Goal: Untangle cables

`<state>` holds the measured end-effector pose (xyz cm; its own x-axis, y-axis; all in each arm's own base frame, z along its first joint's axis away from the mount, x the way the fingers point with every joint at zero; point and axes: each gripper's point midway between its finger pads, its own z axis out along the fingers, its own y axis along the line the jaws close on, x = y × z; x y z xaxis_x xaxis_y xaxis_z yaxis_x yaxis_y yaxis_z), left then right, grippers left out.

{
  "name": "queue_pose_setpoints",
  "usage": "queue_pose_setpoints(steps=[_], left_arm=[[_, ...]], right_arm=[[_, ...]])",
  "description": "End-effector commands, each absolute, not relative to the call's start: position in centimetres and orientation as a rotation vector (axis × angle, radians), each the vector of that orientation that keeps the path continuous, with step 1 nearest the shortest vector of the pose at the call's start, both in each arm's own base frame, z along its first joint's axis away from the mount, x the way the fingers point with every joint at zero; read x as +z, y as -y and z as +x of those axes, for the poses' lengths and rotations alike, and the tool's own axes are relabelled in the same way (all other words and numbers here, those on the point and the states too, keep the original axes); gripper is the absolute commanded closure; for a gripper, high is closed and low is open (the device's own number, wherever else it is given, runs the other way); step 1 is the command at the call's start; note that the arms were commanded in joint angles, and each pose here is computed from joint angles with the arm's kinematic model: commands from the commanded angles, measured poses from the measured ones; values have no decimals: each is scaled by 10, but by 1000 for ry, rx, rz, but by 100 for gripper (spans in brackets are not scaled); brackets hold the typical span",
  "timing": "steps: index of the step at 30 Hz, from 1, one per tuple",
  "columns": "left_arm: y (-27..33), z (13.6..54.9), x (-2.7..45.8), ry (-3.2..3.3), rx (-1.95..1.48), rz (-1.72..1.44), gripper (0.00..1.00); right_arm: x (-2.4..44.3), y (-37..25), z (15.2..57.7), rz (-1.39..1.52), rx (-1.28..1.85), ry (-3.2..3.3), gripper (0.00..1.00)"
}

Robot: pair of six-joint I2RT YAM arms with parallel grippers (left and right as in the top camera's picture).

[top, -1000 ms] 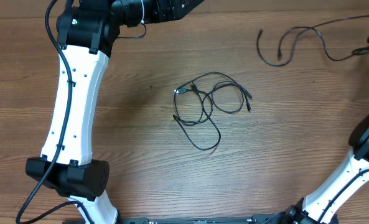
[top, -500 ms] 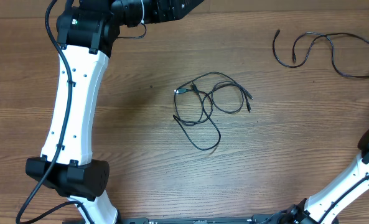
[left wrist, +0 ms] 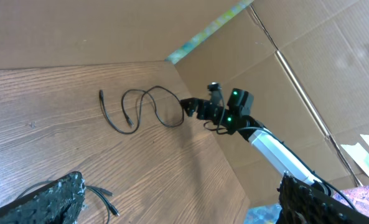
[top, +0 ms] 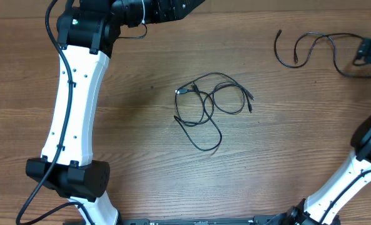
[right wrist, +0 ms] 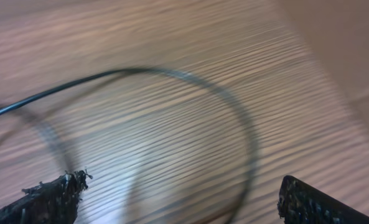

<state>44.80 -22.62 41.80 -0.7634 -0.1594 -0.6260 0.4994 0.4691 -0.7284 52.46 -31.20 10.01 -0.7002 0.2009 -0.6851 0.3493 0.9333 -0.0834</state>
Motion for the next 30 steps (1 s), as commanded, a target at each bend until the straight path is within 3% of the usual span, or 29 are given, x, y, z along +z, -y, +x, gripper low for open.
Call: queue_pose_setpoints(steps=[1, 9, 22, 30], left_arm=[[225, 449, 420, -2065, -1309, 292, 0], [225, 449, 420, -2065, -1309, 292, 0], [225, 449, 420, -2065, -1309, 292, 0], [225, 449, 420, -2065, -1309, 292, 0]], right_arm=[[153, 278, 537, 296, -234, -2307, 0], [159, 228, 515, 459, -80, -2409, 0], [113, 199, 420, 741, -57, -2811, 0], [108, 206, 414, 755, -112, -2825, 0]])
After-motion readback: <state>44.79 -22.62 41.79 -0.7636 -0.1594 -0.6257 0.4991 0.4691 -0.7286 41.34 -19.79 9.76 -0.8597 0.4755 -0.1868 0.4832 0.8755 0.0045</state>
